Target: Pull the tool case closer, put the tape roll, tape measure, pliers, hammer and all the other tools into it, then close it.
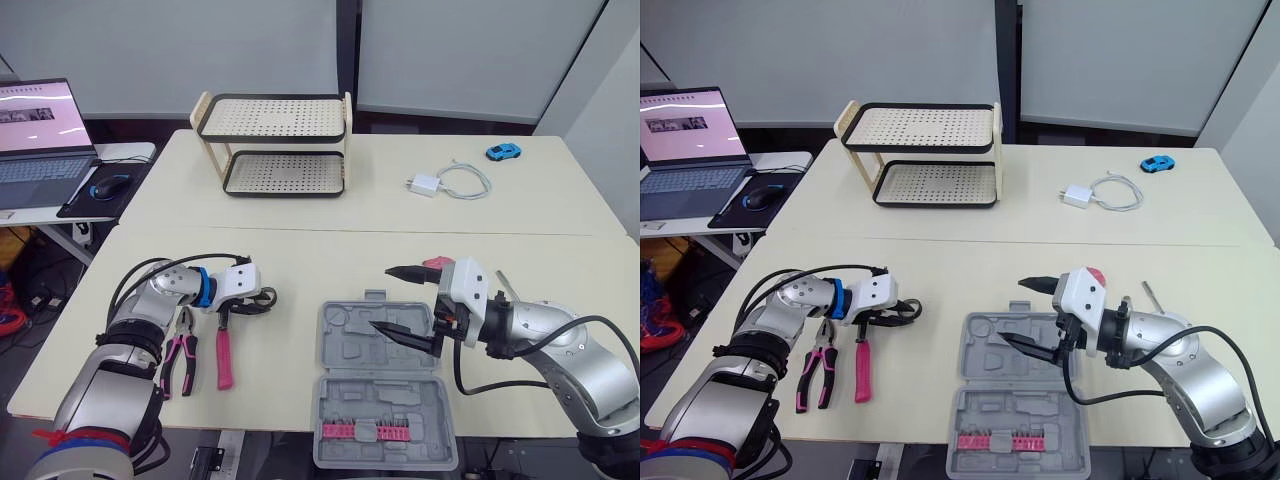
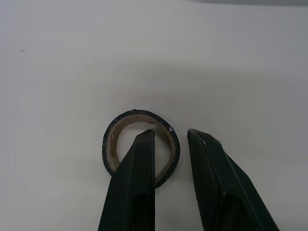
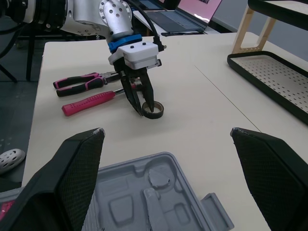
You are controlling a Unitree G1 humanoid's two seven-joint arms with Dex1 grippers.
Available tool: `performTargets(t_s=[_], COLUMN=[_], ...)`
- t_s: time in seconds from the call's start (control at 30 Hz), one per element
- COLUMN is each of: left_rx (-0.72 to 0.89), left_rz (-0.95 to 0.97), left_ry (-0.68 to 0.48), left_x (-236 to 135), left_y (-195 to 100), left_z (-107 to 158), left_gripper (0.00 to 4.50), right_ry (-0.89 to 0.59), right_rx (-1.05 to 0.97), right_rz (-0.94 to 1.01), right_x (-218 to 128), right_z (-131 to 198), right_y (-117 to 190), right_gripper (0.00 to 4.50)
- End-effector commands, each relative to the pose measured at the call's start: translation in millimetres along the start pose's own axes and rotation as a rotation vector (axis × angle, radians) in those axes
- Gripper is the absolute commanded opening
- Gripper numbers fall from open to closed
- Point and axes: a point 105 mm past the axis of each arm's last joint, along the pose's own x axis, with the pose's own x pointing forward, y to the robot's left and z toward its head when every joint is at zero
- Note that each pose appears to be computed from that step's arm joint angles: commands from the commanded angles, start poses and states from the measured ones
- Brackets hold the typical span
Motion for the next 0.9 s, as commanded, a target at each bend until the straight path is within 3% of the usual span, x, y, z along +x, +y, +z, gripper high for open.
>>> performTargets(t_s=[0.03, 0.17, 0.37, 0.6, 0.9], left_rx=[0.022, 0.017, 0.033, 0.200, 0.319], left_rz=[0.009, 0.009, -0.029, -0.268, -0.388], left_ry=[-0.001, 0.003, -0.018, -0.055, -0.081], left_x=[1, 1, -2, -16, 3], left_y=[3, 3, 1, -44, -90], left_z=[3, 2, 8, 30, 40], left_gripper=[0.90, 0.05, 0.05, 0.05, 0.05], right_ry=[-0.011, -0.008, 0.001, 0.037, 0.088], right_rx=[-0.046, -0.048, -0.058, -0.065, -0.070], right_rz=[0.006, 0.010, 0.032, 0.150, 0.256], right_x=[-1, -1, -3, -11, -15], right_z=[9, 9, 9, 2, -9], right_y=[2, 2, 4, 24, 40], right_gripper=[4.50, 4.50, 4.50, 4.50, 4.50])
